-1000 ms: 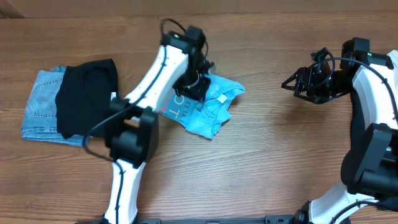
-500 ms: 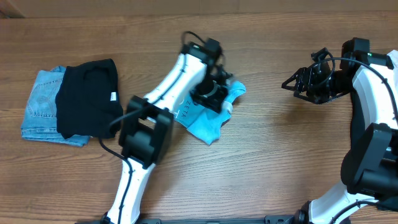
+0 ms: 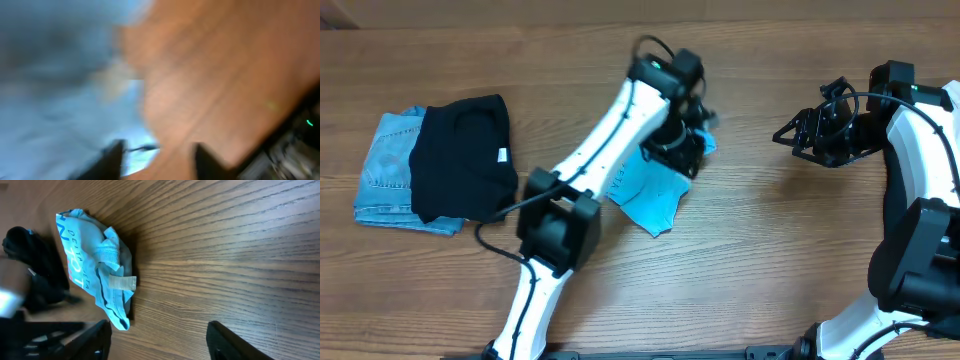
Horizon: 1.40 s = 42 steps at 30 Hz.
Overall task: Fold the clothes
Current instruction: 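Lift the blue shirt bundle with the left gripper onto the jeans stack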
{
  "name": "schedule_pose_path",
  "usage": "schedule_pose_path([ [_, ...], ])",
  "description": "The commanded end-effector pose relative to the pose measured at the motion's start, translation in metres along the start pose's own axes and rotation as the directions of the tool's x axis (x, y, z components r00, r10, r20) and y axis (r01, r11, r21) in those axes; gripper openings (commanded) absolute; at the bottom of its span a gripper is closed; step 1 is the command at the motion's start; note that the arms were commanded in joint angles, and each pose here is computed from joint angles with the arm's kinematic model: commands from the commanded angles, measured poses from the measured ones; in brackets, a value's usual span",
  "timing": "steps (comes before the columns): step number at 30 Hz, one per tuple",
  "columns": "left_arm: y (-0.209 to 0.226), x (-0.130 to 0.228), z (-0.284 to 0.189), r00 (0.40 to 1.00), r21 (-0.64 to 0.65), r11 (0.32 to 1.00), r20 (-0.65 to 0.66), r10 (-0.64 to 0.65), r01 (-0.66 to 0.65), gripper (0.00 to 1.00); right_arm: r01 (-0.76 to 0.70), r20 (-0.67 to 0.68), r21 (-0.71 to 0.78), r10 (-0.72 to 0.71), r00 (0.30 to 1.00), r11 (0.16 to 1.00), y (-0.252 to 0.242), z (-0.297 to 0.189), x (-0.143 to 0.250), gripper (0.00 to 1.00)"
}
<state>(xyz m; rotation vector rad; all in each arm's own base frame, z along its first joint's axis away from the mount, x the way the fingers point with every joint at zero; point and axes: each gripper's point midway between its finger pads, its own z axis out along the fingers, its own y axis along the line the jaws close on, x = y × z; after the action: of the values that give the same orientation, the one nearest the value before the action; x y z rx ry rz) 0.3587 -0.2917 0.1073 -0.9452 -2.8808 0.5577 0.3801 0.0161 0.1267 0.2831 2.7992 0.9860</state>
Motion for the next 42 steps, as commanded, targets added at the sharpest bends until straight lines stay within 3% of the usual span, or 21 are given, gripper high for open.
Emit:
schedule_pose_path([
  [1,0.087,-0.008,-0.053,0.982,-0.16,0.976,0.143,-0.125,0.148,1.0,0.045,0.05,0.001,-0.045,0.998,0.999,0.01,-0.015,-0.007,0.67],
  [3,0.121,-0.003,-0.048,0.97,-0.131,0.968,0.149,-0.193,0.212,1.0,0.045,0.05,0.001,-0.045,0.998,0.999,0.01,-0.015,-0.007,0.67],
  [9,0.192,0.011,-0.019,0.941,0.135,0.949,0.151,-0.303,0.284,1.0,0.045,0.05,0.001,-0.045,0.998,0.999,0.01,-0.015,-0.007,0.67],
  [13,0.194,0.012,0.004,0.952,0.265,0.936,0.136,-0.273,0.231,1.0,0.044,0.049,0.001,-0.044,0.998,0.999,0.01,-0.015,-0.007,0.66],
  [19,0.172,0.007,0.04,0.969,0.345,0.919,0.084,-0.233,0.191,1.0,0.042,0.047,0.001,-0.042,0.998,0.999,0.01,-0.015,-0.006,0.63],
  [20,0.164,0.006,0.046,0.974,0.346,0.921,0.069,-0.218,0.182,0.95,0.043,0.047,0.001,-0.043,0.998,0.999,0.01,-0.015,-0.006,0.63],
  [22,0.153,0.005,0.059,0.981,0.334,0.928,0.039,-0.189,0.165,0.72,0.042,0.047,0.001,-0.042,0.998,0.999,0.01,-0.015,-0.006,0.63],
  [23,0.149,0.006,0.065,0.984,0.319,0.934,0.023,-0.174,0.158,0.57,0.042,0.047,0.0,-0.042,0.998,0.999,0.01,-0.015,-0.006,0.63],
  [25,0.141,0.006,0.07,0.987,0.312,0.938,0.006,-0.159,0.15,0.17,0.04,0.045,0.0,-0.04,0.998,0.999,0.01,-0.015,-0.005,0.63],
  [26,0.137,0.006,0.07,0.988,0.318,0.936,0.003,-0.156,0.147,0.05,0.04,0.044,0.0,-0.04,0.998,0.999,0.01,-0.015,-0.005,0.63],
  [30,0.107,-0.005,0.038,0.989,0.44,0.893,0.058,-0.137,0.098,0.04,0.039,0.042,0.0,-0.039,0.998,0.999,0.01,-0.015,-0.005,0.62],
  [33,0.093,-0.018,-0.016,0.976,0.448,0.894,0.192,-0.106,0.009,0.04,0.037,0.041,0.0,-0.037,0.998,0.999,0.01,-0.015,-0.004,0.62],
  [37,0.1,-0.007,-0.089,0.95,0.294,0.955,0.305,-0.064,-0.03,0.04,0.037,0.04,0.0,-0.037,0.998,0.999,0.01,-0.015,-0.004,0.62],
  [40,0.131,0.032,-0.129,0.954,0.112,0.991,0.283,-0.097,0.068,0.04,0.037,0.04,0.0,-0.037,0.999,0.999,0.01,-0.015,-0.004,0.62],
  [42,0.144,0.055,-0.144,0.957,0.083,0.991,0.26,-0.126,0.108,0.04,0.036,0.039,0.0,-0.036,0.999,0.999,0.01,-0.015,-0.004,0.62],
])
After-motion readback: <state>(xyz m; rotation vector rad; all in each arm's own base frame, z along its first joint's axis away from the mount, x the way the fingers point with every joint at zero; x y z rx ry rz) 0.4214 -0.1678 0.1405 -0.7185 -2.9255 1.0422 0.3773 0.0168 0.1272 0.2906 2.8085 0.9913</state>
